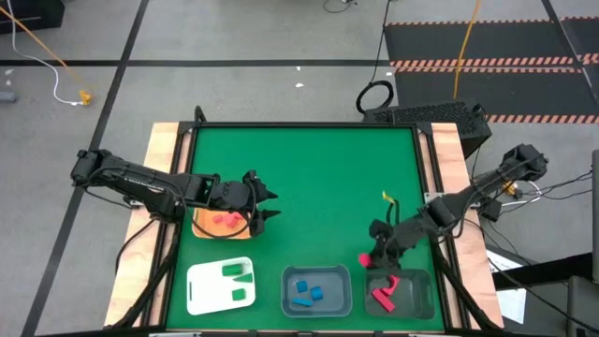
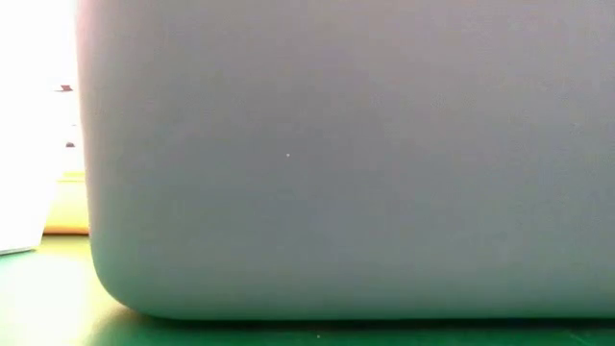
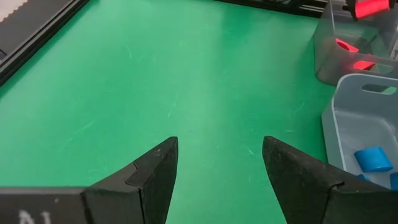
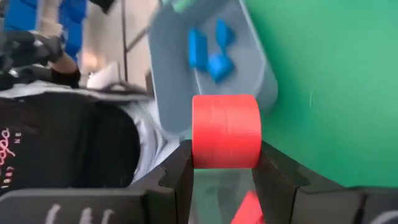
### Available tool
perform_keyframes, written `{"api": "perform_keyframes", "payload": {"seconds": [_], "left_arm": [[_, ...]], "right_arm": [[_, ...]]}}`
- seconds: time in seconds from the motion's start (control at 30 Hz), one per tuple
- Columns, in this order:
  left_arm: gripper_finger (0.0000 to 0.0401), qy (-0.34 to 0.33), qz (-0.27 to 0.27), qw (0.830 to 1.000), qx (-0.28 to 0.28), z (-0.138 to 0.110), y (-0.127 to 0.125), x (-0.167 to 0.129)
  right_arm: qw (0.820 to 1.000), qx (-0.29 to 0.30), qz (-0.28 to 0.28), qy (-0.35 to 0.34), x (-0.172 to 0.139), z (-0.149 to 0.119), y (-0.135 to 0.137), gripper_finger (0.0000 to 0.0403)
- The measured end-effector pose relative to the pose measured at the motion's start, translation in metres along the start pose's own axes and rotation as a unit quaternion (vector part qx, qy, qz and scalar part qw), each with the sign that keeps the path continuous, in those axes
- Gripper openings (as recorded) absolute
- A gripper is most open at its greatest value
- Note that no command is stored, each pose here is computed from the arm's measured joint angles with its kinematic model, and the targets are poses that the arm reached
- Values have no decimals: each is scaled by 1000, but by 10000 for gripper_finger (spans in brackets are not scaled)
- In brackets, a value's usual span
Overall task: Sort & place blocks by color
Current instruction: Put the red block into the gray bin
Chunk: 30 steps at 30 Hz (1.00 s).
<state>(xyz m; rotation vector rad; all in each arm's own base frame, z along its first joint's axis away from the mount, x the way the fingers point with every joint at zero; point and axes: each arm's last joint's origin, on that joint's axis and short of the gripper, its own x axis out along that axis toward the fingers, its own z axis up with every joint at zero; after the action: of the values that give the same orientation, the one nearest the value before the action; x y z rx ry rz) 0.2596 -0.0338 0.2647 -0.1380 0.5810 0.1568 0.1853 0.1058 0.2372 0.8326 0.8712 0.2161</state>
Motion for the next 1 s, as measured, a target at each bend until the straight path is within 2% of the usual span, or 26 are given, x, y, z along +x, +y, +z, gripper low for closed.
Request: {"api": "perform_keyframes", "payload": {"seconds": [0.13, 0.23, 0.4, 0.57, 0.77, 1.0], "left_arm": [[237, 0, 0, 1000, 2, 0, 0, 0], [237, 0, 0, 1000, 8, 0, 0, 0], [237, 0, 0, 1000, 8, 0, 0, 0], [237, 0, 0, 1000, 9, 0, 0, 0], [237, 4, 1, 1000, 9, -1, 0, 0], [237, 4, 1, 1000, 9, -1, 0, 0]], "right_arm": [[996, 70, -19, 56, 3, -19, 2, 117], [992, 95, -17, 80, 3, -31, 8, 118], [992, 83, 9, 94, 2, -43, 18, 119], [995, 81, -7, 53, 3, -44, 17, 126], [992, 119, -12, 43, 3, -43, 17, 146], [989, 130, -12, 63, 2, -47, 18, 142]]}}
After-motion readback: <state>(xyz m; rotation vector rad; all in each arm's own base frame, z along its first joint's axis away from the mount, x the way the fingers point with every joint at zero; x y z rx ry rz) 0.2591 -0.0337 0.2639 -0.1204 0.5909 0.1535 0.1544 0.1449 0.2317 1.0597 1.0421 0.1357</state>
